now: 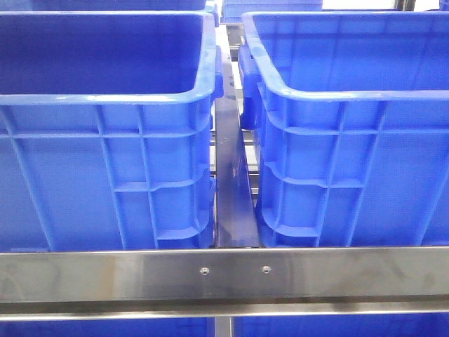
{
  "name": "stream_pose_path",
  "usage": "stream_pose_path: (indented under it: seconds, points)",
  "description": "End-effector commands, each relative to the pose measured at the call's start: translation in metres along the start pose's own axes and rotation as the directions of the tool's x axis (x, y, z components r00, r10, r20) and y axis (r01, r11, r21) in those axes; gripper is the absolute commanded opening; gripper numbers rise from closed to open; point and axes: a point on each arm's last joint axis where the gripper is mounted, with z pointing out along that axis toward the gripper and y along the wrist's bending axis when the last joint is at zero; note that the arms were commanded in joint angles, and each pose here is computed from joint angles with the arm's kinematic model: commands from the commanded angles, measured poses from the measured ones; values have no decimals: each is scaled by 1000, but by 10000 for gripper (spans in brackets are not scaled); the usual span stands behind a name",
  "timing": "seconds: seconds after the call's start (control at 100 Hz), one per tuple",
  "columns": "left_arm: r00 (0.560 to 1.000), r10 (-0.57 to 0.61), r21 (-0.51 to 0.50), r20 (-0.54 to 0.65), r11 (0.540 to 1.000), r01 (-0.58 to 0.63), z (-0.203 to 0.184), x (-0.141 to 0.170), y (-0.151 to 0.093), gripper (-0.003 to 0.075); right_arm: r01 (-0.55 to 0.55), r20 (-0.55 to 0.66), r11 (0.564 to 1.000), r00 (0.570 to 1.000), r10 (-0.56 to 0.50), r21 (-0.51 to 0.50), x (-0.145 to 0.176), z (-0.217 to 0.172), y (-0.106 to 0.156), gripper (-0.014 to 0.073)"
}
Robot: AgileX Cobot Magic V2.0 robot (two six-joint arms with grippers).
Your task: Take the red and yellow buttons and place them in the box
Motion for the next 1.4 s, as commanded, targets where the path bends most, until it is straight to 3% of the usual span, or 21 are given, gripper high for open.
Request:
stream_pose_path:
  seconds: [0.0, 0.21, 0.73, 0.81, 1.39]
  points:
    - [995, -10, -1, 99, 1000, 10, -2, -14, 0, 493, 8, 143, 1000, 990, -7, -3, -12, 0, 0, -67]
    - [995, -10, -1, 99, 1000, 10, -2, -14, 0, 493, 4, 229, 1000, 973, 0, -15, 15, -3, 1, -67]
    - [995, -10, -1, 99, 1000, 10, -2, -14, 0, 493, -32, 261, 999, 965, 29, 7, 79, -14, 0, -67]
    - [995, -10, -1, 99, 1000, 10, -2, -14, 0, 493, -70, 240, 997, 969, 62, 26, 81, -13, -2, -67]
    - [995, -10, -1, 99, 1000, 10, -2, -14, 0, 493, -71, 259, 997, 964, 58, 40, 79, -14, -3, -67]
